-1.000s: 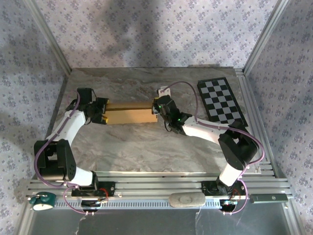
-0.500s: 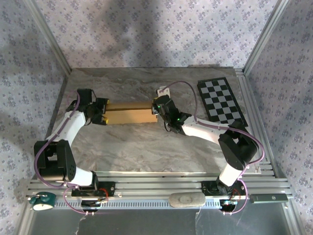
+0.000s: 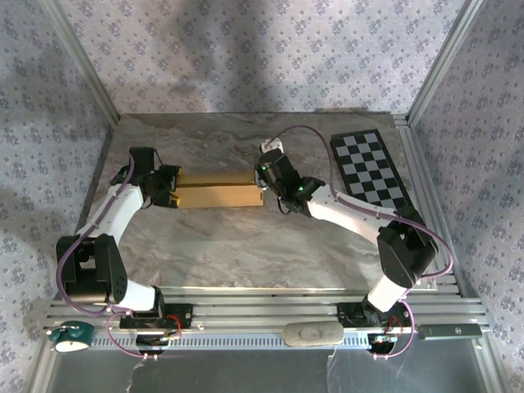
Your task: Fold the paper box
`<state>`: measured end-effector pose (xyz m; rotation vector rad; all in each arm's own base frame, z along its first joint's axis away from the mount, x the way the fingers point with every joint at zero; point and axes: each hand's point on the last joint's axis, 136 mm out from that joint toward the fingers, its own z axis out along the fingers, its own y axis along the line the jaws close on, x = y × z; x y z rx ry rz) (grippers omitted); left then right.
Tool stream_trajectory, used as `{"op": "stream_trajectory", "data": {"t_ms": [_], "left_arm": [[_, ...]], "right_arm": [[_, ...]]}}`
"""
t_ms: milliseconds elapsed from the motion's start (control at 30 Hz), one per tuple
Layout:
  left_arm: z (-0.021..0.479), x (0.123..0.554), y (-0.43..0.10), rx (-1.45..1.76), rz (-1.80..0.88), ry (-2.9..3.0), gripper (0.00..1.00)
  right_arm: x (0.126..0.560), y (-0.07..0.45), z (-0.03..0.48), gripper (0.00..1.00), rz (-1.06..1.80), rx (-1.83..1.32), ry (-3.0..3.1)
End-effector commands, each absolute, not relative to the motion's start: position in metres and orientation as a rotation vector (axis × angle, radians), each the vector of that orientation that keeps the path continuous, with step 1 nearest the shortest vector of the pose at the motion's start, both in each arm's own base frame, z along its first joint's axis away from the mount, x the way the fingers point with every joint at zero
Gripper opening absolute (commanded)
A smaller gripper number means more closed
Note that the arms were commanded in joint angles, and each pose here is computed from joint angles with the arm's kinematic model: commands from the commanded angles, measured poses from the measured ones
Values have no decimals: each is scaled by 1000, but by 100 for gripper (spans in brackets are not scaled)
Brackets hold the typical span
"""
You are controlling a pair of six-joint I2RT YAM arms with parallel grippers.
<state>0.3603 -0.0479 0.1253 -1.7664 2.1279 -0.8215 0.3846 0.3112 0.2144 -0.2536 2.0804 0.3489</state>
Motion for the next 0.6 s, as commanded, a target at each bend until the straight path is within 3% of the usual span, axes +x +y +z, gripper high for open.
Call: {"op": "stream_trajectory", "data": {"t_ms": [0, 267, 567], "left_arm": [[84, 321, -38, -1956, -584, 2218, 76], [86, 323, -39, -1947, -591, 2221, 76], [95, 331, -41, -1907, -614, 2241, 78]], "right_arm": [[373, 334, 237, 19, 445, -272, 2080], [366, 394, 222, 16, 396, -421, 2057], [370, 404, 172, 14, 92, -619, 2016]]}}
